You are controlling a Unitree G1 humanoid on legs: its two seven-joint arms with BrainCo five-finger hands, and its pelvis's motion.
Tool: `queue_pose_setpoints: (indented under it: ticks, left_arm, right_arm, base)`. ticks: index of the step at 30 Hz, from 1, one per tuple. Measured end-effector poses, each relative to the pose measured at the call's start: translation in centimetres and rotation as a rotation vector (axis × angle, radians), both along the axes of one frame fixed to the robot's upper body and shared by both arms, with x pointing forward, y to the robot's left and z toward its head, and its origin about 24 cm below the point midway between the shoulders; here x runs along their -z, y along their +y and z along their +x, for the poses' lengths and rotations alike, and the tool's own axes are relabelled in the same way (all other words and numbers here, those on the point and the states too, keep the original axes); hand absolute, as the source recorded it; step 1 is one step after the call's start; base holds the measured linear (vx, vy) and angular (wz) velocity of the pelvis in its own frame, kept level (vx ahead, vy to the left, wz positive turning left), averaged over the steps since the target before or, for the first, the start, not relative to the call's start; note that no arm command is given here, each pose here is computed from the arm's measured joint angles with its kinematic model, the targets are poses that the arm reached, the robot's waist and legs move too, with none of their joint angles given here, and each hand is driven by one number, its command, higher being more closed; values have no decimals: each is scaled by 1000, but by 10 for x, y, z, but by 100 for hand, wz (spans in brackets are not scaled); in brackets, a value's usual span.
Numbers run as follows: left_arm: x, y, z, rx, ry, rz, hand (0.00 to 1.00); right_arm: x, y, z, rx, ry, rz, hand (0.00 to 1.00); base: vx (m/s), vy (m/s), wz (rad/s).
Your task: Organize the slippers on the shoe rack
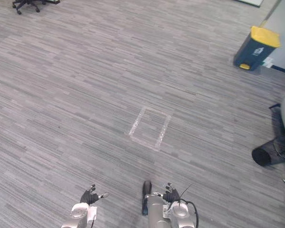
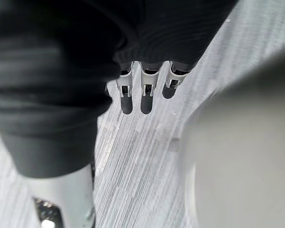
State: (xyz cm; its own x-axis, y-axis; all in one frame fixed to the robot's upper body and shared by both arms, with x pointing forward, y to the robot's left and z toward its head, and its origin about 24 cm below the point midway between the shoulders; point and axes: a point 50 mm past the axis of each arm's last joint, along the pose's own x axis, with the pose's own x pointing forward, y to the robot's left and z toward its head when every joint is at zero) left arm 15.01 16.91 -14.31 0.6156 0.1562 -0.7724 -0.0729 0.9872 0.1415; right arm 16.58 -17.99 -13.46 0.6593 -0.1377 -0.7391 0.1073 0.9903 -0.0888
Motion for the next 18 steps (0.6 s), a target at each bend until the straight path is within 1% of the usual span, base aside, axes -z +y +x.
queue_pose_setpoints:
  ticks: [2, 4, 9, 13, 15, 18]
  left_arm:
    - [1, -6, -1, -1, 5, -14, 0]
    - [1, -9, -2, -54, -1, -43, 0]
    - [0, -8, -11, -86, -16, -49, 0]
    - [-4, -3, -6, -83, -43, -36, 0]
    - [-4, -4, -4, -71, -46, -35, 0]
    - [-2, 5, -4, -50, -20, -3, 0]
  right_arm:
    - [1, -3, -2, 29, 3, 8, 0]
    - [2, -1, -8, 37, 7, 18, 0]
    - [3, 16, -14, 40, 6, 66, 0]
    - [7, 15, -20, 54, 34, 68, 0]
    - [9, 9, -22, 53, 54, 50, 0]
    - [12, 15, -24, 36, 81, 60, 0]
  base:
    - [646, -238, -7]
    - [655, -192, -8]
    - [462, 5, -67]
    - [437, 192, -89]
    - [460, 328, -89]
    - [562, 342, -35]
